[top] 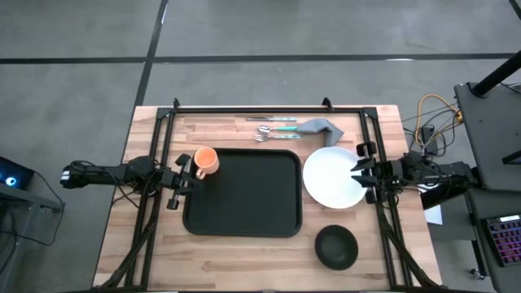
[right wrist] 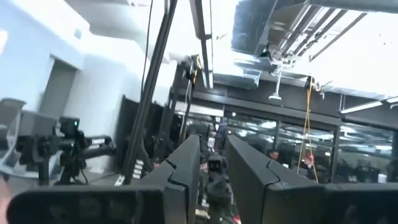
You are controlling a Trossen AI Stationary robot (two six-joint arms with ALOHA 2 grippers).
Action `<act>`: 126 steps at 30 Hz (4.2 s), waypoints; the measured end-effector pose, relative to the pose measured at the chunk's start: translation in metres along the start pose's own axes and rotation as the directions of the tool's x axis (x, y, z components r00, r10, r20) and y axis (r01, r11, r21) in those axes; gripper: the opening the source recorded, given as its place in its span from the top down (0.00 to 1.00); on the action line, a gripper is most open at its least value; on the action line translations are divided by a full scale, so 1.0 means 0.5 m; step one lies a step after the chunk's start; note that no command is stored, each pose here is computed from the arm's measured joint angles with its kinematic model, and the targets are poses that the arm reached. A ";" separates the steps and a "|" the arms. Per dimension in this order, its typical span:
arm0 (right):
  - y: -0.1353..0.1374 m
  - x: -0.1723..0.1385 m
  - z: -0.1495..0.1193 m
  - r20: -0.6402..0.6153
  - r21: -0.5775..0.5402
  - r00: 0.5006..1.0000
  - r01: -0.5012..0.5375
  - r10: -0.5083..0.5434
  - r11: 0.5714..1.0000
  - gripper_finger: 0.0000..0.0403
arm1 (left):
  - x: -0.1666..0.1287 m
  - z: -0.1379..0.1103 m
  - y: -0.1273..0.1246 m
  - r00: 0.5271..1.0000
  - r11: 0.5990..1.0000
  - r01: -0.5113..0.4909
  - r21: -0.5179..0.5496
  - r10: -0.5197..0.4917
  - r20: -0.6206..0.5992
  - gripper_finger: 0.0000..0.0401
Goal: Set up tray
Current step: Put the white plate at the bottom of the yellow mug on the black tray
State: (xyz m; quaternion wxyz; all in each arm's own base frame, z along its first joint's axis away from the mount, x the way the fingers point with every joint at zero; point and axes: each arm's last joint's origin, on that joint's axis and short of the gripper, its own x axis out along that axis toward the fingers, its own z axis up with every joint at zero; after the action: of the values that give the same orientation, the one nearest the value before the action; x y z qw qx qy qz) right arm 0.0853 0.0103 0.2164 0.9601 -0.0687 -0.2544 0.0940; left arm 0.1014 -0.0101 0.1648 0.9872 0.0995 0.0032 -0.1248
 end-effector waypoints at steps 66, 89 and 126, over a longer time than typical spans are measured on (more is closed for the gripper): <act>-0.015 0.255 0.129 -0.842 0.527 0.203 0.501 0.499 0.686 0.81 | 0.000 0.000 0.000 1.000 1.000 0.000 0.000 0.000 -0.001 0.94; 0.181 0.161 0.057 -0.981 -0.097 -0.192 0.364 -0.028 0.926 0.80 | 0.000 -0.001 0.000 1.000 1.000 0.001 0.000 -0.001 -0.002 0.94; 0.217 0.157 -0.014 -0.947 -0.234 -0.298 0.383 -0.120 0.893 0.56 | 0.000 0.000 0.000 1.000 1.000 0.000 0.000 0.000 -0.002 0.94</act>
State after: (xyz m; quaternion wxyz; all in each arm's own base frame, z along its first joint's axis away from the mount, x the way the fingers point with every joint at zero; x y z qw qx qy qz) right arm 0.1400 0.1320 0.2283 0.7865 0.0228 0.5895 -0.1828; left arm 0.1015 -0.0101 0.1646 0.9872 0.0994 0.0040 -0.1249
